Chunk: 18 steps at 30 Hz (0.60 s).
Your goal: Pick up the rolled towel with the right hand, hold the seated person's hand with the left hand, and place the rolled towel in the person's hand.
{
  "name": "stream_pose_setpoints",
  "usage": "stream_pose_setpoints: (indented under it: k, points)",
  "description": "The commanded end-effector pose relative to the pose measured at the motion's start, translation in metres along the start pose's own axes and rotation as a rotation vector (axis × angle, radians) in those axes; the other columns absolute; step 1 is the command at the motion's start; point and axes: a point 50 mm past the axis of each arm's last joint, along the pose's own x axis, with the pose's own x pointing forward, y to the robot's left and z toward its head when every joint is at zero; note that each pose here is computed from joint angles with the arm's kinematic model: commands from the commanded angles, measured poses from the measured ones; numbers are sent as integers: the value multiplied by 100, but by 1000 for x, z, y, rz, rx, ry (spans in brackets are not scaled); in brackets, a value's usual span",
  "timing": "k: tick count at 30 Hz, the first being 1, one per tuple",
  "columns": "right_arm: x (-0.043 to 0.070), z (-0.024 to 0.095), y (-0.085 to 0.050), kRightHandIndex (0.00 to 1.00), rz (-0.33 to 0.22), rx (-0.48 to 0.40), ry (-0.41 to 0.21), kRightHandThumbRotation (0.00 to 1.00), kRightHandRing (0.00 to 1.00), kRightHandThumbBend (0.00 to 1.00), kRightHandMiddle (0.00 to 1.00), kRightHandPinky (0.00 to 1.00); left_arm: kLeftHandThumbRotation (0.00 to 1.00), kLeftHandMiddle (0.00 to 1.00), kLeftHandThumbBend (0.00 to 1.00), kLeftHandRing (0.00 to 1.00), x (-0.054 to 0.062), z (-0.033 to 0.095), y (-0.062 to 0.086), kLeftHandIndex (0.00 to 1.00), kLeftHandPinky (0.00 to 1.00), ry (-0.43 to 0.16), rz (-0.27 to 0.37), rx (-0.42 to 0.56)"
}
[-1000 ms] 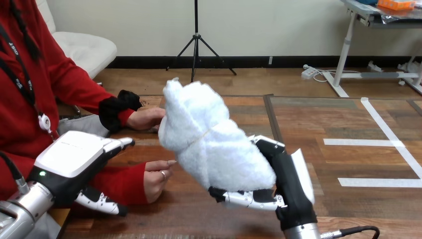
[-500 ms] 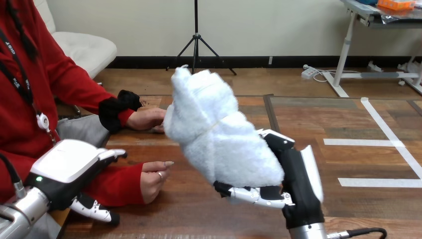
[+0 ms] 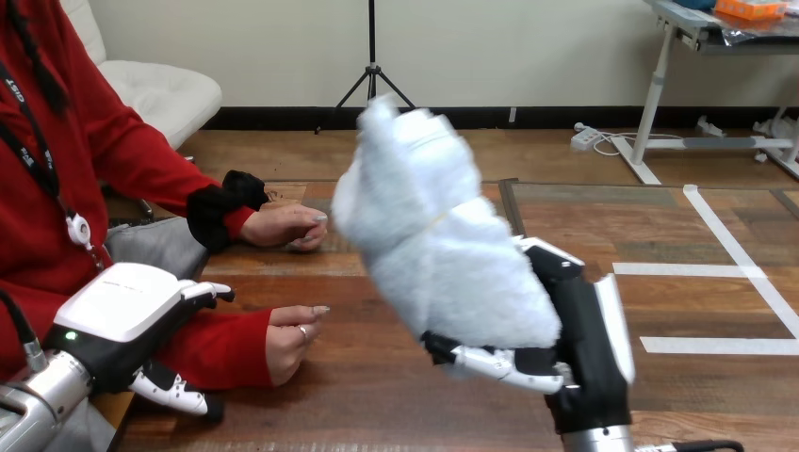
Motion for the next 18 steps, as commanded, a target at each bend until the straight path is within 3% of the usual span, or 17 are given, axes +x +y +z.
stream_pose_setpoints:
  k: [1,18]
  points:
    - [16,24,2,17,-38,62,-135,0,9,51,15,4,39,73,100,69,10,-5,12,78,65,19,53,35]
    - [9,41,-2,20,-42,129,-173,0,9,49,17,3,28,59,95,56,15,-4,3,63,55,59,53,2]
